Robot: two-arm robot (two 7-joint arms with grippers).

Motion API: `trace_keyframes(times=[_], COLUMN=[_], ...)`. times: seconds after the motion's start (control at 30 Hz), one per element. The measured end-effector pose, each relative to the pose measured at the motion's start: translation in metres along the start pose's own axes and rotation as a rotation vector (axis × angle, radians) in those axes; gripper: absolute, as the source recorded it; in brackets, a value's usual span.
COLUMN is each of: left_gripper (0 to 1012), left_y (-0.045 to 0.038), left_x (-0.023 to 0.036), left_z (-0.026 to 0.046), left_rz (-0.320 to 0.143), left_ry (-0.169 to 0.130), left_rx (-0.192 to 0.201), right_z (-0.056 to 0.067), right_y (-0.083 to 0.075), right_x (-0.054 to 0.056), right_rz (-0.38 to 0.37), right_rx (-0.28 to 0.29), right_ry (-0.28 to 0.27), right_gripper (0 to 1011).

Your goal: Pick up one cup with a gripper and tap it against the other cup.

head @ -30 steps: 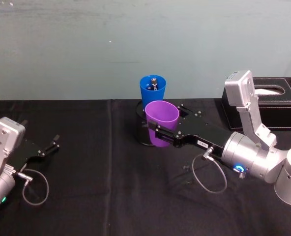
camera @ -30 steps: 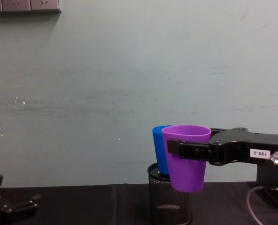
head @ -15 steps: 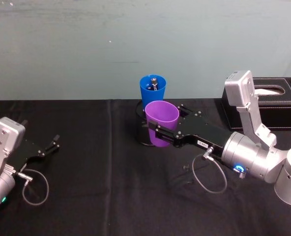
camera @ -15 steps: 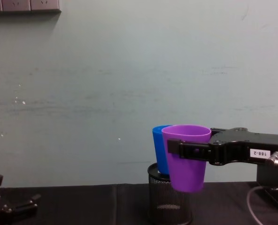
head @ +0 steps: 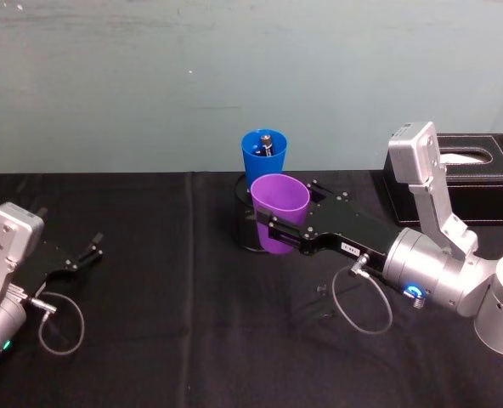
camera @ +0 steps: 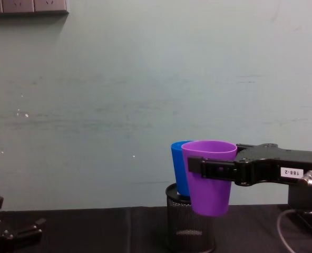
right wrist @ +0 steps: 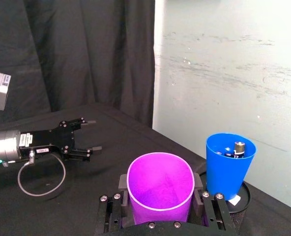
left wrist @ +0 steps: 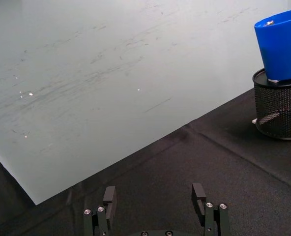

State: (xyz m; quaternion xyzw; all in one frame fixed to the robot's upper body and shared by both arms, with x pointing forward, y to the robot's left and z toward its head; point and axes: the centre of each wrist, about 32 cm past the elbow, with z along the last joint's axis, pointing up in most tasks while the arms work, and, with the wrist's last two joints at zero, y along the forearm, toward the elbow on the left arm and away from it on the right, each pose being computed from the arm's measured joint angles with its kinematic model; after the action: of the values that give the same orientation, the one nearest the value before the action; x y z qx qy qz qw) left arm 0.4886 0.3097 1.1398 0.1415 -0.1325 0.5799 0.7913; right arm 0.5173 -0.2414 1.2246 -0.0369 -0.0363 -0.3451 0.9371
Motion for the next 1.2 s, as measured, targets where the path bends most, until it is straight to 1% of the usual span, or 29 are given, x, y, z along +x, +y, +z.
trace_keyframes(times=[0.9, 1.0, 1.07, 1.2], left_gripper=[1000, 1000, 1000, 1000], left_y=[0.0000, 0.0000, 0.0000, 0.0000], left_x=[0.0000, 0.0000, 0.0000, 0.0000], left_z=[0.0000, 0.0000, 0.0000, 0.0000], left_rz=[0.000, 0.000, 0.000, 0.000], left_ry=[0.000, 0.000, 0.000, 0.000], left_rx=[0.000, 0.000, 0.000, 0.000], right_z=[0.000, 0.000, -0.001, -0.012], right_y=[0.000, 0.001, 0.001, 0.003], right_x=[0.000, 0.000, -0.002, -0.008], right_rz=[0.000, 0.015, 0.025, 0.039], right_rx=[0.000, 0.008, 0.012, 0.015], right_ry=[0.000, 0.012, 0.021, 0.057], right_gripper=[731, 731, 731, 731])
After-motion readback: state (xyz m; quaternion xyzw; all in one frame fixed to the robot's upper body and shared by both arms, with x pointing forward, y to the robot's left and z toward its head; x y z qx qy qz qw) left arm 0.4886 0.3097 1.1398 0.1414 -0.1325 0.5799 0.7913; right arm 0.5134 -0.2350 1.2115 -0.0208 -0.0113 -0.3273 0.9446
